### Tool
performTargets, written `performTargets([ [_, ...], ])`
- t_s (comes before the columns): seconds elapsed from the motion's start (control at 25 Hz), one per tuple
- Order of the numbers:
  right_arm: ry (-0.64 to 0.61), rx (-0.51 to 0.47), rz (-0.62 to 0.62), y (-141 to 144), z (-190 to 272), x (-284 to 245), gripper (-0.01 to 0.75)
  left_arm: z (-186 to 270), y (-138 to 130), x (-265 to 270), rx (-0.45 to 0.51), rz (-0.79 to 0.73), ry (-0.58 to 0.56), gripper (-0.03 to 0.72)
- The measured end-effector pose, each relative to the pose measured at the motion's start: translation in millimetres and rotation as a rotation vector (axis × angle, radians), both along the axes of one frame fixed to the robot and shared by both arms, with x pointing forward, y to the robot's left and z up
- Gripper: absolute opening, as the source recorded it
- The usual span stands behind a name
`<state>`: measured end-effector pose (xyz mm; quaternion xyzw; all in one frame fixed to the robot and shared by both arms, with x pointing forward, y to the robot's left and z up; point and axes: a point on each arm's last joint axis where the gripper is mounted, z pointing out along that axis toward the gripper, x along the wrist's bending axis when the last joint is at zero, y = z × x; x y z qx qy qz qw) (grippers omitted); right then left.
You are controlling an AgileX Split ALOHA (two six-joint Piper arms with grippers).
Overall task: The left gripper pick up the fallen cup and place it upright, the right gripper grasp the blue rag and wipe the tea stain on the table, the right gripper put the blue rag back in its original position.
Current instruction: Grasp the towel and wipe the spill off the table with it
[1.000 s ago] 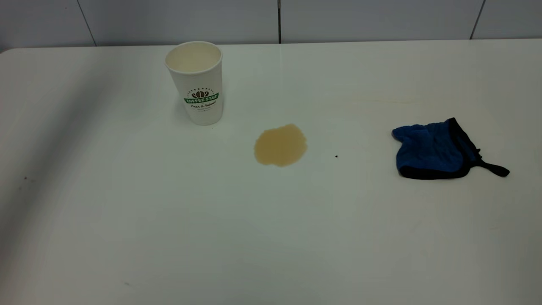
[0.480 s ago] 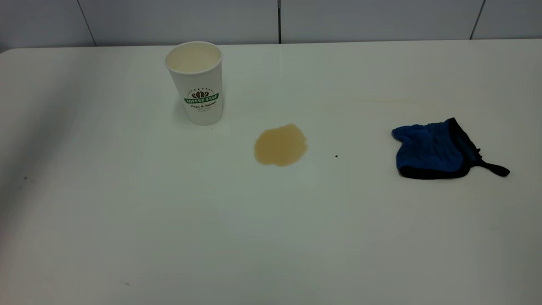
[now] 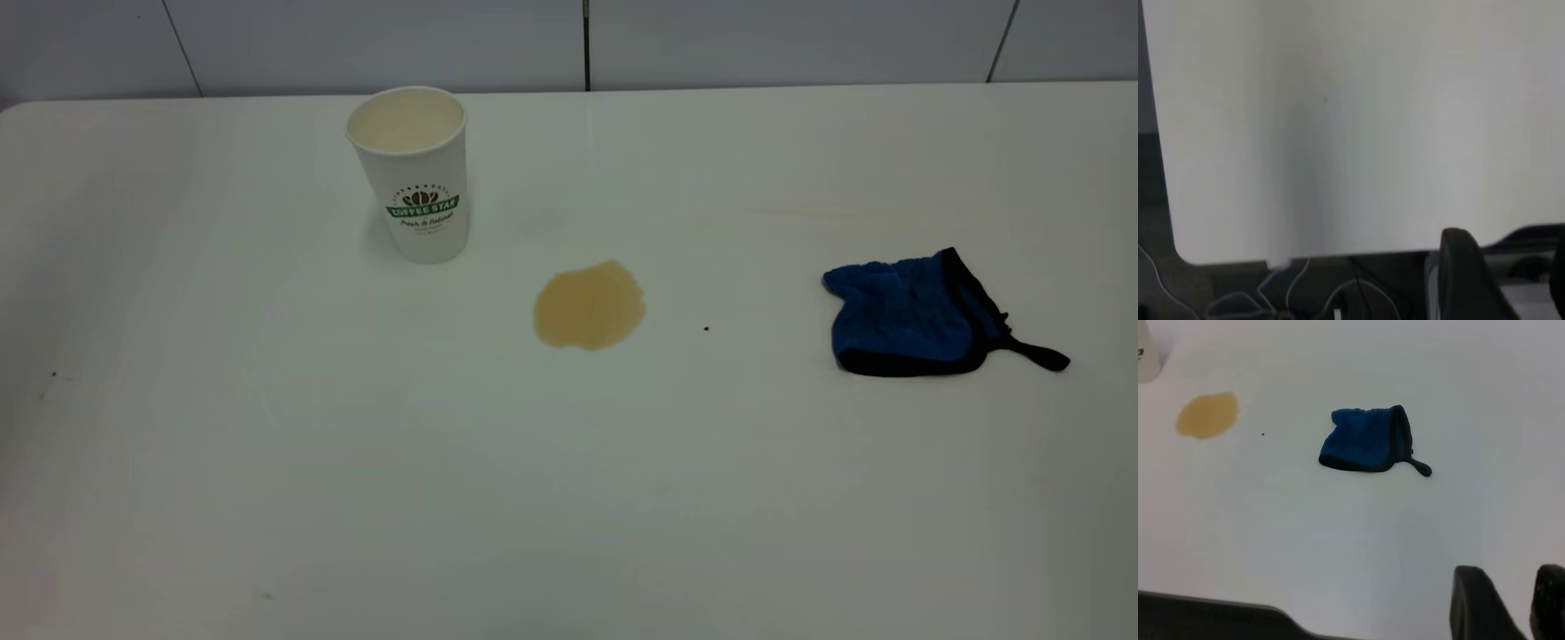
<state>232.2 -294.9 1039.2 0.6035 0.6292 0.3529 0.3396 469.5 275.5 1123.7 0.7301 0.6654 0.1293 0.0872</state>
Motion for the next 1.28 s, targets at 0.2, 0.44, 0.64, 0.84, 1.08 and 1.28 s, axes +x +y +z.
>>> performTargets([
  [0.2, 0.0, 0.0, 0.0, 0, 0, 0, 0.238, -47, 11, -70, -0.016, 0.025, 0.109, 0.348],
  [0.44, 0.0, 0.0, 0.0, 0, 0, 0, 0.238, -80, 33, -146, -0.043, 0.178, 0.001, 0.348],
  [0.64, 0.0, 0.0, 0.0, 0, 0, 0, 0.238, -86, 32, -188, -0.054, 0.183, -0.207, 0.348],
  [0.84, 0.0, 0.0, 0.0, 0, 0, 0, 0.238, -87, 31, -213, -0.062, 0.177, -0.377, 0.348],
  [1.08, 0.0, 0.0, 0.0, 0, 0, 0, 0.238, -89, 31, -229, -0.054, 0.174, -0.476, 0.348],
  [1.28, 0.0, 0.0, 0.0, 0, 0, 0, 0.238, -90, 31, -237, -0.059, 0.145, -0.533, 0.348],
])
